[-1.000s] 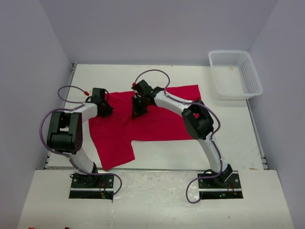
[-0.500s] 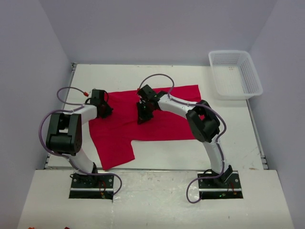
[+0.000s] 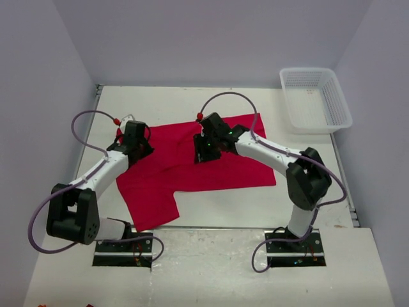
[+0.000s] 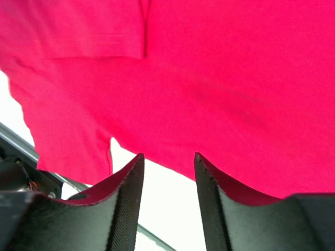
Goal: Fold and stack the t-shirts
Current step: Fold the flattened tshirt in 1/3 of the way
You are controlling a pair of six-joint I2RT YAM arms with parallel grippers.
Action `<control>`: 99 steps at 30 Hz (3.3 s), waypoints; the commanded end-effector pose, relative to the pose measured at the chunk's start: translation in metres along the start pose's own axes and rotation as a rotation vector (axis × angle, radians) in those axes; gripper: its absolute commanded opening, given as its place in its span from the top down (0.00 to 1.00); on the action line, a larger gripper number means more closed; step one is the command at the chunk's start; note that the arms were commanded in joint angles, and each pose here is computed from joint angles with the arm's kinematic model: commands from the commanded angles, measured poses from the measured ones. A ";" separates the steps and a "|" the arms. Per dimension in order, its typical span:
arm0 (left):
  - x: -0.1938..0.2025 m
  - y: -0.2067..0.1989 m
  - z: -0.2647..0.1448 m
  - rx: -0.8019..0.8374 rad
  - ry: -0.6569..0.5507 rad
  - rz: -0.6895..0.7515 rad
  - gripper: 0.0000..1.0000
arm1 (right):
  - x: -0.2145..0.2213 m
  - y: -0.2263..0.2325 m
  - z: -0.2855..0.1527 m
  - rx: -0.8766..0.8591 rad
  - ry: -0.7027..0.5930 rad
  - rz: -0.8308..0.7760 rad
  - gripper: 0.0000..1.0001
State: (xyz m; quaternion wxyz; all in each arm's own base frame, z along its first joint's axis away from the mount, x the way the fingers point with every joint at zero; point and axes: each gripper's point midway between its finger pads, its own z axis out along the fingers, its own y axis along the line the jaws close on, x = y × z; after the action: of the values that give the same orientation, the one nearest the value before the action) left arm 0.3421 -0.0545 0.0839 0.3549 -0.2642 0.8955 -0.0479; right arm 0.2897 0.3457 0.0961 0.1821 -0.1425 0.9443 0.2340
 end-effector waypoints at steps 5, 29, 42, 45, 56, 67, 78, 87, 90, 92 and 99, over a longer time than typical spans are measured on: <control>-0.001 -0.017 -0.010 0.028 0.009 0.090 0.75 | 0.011 -0.052 -0.058 0.115 -0.119 0.016 0.62; 0.050 0.051 -0.028 -0.287 0.132 0.115 1.00 | 0.078 -0.141 -0.101 0.164 -0.189 0.333 1.00; 0.074 0.038 0.035 -0.338 0.260 0.189 1.00 | 0.072 -0.135 -0.111 0.139 -0.222 0.300 1.00; 0.070 0.031 0.043 -0.333 0.259 0.196 1.00 | 0.071 -0.134 -0.108 0.133 -0.211 0.307 1.00; 0.067 0.028 0.057 -0.347 0.280 0.189 1.00 | 0.049 -0.139 -0.081 0.158 -0.146 0.303 1.00; 0.059 0.019 -0.017 -0.260 0.207 0.082 1.00 | -0.013 -0.125 -0.063 0.098 -0.135 0.268 1.00; 0.014 -0.035 0.017 -0.200 0.177 0.180 1.00 | -0.034 -0.130 -0.025 0.048 -0.017 0.305 1.00; 0.020 -0.045 0.070 -0.213 0.270 0.231 1.00 | -0.027 -0.135 -0.009 0.049 0.146 0.286 1.00; 0.021 -0.036 0.082 -0.238 0.294 0.240 1.00 | -0.011 -0.142 0.000 0.062 0.189 0.292 1.00; 0.023 -0.031 0.090 -0.248 0.298 0.246 1.00 | -0.008 -0.143 0.003 0.063 0.187 0.302 1.00; 0.026 -0.037 0.114 -0.238 0.323 0.279 1.00 | -0.002 -0.133 0.003 0.021 0.160 0.305 1.00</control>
State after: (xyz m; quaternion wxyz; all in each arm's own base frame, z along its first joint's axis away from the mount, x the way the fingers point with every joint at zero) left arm 0.4074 -0.0879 0.0149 0.1852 -0.1832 0.9633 0.0655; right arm 0.3385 0.2245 0.0265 0.0476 -0.0030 0.9765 0.2101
